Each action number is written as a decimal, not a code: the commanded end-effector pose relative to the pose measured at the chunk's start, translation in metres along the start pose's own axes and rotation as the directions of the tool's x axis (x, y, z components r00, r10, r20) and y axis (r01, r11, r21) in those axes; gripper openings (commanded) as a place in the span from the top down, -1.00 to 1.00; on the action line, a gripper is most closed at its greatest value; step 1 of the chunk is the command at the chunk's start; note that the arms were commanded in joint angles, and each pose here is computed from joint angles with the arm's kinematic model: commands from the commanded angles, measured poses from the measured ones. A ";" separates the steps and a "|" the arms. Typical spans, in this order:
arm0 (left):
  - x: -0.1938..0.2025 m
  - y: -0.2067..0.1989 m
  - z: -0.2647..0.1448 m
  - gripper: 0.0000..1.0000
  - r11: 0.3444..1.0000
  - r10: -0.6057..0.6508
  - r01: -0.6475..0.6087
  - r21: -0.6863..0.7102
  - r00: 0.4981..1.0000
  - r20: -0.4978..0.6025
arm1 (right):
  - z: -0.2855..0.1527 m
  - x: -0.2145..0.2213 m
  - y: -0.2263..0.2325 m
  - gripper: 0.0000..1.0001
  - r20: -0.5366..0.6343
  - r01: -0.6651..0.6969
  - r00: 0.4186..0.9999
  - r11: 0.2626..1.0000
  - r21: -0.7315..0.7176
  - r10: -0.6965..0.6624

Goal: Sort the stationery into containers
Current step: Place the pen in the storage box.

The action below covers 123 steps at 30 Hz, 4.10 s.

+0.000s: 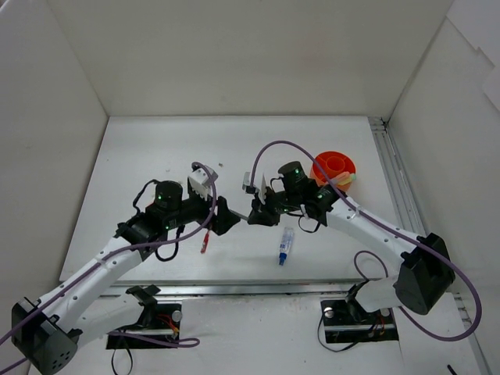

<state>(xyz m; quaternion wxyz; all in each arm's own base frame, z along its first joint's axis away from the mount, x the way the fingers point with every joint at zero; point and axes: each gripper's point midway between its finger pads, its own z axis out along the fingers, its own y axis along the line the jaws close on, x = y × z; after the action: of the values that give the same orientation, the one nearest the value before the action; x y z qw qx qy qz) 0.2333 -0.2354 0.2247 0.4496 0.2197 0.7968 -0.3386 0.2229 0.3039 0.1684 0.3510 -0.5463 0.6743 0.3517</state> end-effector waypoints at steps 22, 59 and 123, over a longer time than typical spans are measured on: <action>0.016 -0.056 0.012 -0.71 0.876 0.327 -0.319 0.362 0.944 0.040 | -0.034 0.014 0.030 1.00 -0.310 0.150 0.914 0.927 -0.343 -0.263; 0.008 -0.074 -0.002 0.53 0.871 0.244 -0.283 0.401 0.959 0.146 | -0.038 -0.039 0.040 1.00 -0.097 0.255 0.949 0.915 -0.313 -0.298; -0.043 -0.021 0.014 1.00 0.974 0.196 -0.220 0.046 0.932 0.304 | -0.052 -0.112 -0.079 -0.96 0.713 -0.849 0.252 0.503 -0.161 0.654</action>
<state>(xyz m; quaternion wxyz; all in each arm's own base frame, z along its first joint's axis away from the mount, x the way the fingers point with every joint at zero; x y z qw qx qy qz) 0.2301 -0.2536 0.2095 0.5177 0.2754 0.7324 -0.3461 0.3247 0.2734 0.2229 0.4285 0.0344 0.7814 0.4523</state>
